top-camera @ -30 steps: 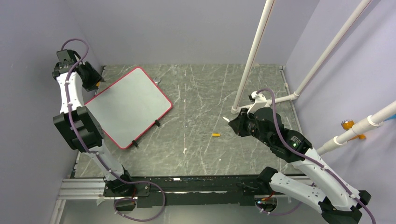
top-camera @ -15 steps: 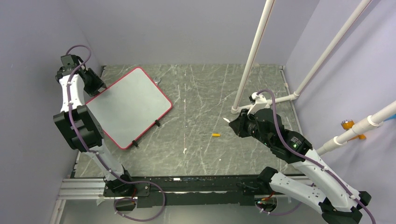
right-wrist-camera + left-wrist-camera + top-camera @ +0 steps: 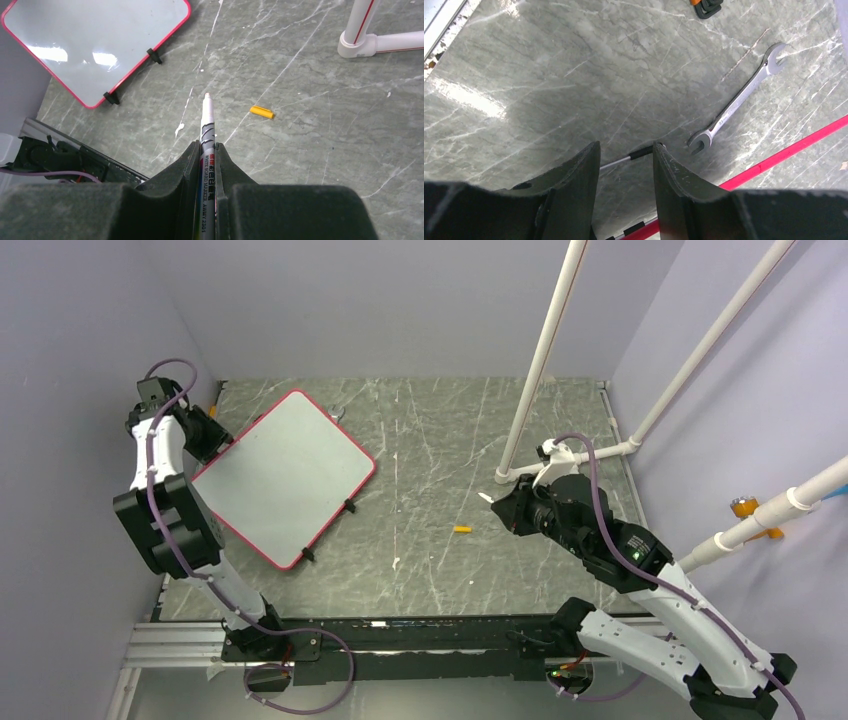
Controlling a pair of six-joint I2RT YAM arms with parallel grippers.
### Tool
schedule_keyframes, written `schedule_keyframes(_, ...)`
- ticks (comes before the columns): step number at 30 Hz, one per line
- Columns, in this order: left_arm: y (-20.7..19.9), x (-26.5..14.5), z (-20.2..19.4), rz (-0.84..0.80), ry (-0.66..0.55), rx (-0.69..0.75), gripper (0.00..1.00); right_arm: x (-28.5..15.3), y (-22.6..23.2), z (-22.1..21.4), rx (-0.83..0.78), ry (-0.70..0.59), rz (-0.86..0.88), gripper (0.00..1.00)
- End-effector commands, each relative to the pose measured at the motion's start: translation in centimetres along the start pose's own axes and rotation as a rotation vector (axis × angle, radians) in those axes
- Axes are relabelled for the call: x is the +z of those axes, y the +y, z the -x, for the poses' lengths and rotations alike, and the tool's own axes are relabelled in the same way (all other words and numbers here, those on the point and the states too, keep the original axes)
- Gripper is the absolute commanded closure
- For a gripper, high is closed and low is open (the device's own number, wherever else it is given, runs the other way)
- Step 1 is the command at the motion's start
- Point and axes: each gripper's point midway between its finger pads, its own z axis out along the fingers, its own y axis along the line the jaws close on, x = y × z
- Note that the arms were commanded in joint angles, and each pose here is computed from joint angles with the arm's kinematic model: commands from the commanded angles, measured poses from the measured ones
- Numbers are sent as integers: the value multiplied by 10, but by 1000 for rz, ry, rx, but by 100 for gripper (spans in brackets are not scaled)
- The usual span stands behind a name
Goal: Write a sentence on the whiteboard
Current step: Move the whiteboard to the center of the board.
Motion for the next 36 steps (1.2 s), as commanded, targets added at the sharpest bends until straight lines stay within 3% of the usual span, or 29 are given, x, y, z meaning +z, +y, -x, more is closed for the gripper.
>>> schedule_keyframes(1,-18,-21,-3,-77,-29,-25,53,-4,7,9,17,-39,33,100)
schedule_keyframes(12,-47,-21,-13,-159,-42,73,53,-7,6,9,27,-42,37,100)
schedule_keyframes(36,-110,-17,-103,-257,34,182,53,-11,7,4,50,-33,50,100)
